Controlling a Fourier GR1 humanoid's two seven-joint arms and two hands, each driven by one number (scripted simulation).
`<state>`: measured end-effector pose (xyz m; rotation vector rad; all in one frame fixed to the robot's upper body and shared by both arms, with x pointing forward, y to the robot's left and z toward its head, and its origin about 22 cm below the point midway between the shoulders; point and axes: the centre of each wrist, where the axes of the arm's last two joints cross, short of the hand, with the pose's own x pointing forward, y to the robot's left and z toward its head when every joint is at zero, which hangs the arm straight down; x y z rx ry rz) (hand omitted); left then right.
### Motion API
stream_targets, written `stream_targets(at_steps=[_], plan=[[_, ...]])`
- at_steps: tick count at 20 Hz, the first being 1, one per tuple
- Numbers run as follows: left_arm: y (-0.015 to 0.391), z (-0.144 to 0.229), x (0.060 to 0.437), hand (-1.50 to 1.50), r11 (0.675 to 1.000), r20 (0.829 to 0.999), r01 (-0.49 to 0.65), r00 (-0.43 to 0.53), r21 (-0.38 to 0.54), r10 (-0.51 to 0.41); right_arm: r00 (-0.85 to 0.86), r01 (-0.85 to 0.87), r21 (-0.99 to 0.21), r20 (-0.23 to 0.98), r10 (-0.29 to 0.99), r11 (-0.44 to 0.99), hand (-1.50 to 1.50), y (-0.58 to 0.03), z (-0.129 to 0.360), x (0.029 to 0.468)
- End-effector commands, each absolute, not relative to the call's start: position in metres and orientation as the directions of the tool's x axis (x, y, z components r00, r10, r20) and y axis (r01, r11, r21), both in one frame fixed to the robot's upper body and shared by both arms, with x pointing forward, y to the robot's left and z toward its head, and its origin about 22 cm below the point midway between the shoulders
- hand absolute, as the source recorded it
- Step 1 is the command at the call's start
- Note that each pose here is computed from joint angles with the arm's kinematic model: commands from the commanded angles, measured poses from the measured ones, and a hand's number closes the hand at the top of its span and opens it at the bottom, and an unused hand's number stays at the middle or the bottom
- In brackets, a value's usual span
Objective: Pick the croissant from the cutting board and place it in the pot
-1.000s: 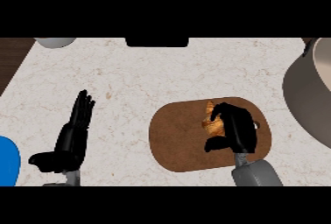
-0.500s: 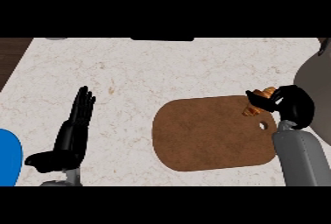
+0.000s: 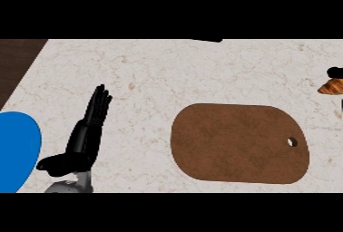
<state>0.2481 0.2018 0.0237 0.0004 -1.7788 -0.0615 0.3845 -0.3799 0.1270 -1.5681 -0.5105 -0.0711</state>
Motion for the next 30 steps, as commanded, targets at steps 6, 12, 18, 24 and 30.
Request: stream_targets(at_steps=[6,12,18,24,30], plan=[[0.189,0.031,0.257,0.0,0.996,0.973,0.083,-0.228,0.043,-0.023,0.955,0.291,-0.917,0.296,0.026,-0.274,1.5,-0.41,0.187,0.406],[0.184,0.025,0.254,0.0,0.996,0.98,0.081,-0.199,0.032,-0.016,0.953,0.232,-0.909,0.283,-0.106,-0.346,1.5,-0.417,0.208,0.413],[0.194,0.026,0.262,0.0,0.998,0.981,0.051,-0.191,0.037,-0.026,0.947,0.168,-0.913,0.254,-0.195,-0.372,1.5,-0.419,0.207,0.417],[0.199,0.018,0.258,0.0,0.999,0.983,0.029,-0.178,0.045,-0.039,0.935,0.163,-0.91,0.267,-0.235,-0.382,1.5,-0.429,0.199,0.414],[0.207,0.027,0.265,0.0,0.999,0.982,-0.012,-0.182,0.045,-0.046,0.93,0.144,-0.915,0.255,-0.265,-0.376,1.5,-0.435,0.174,0.409]])
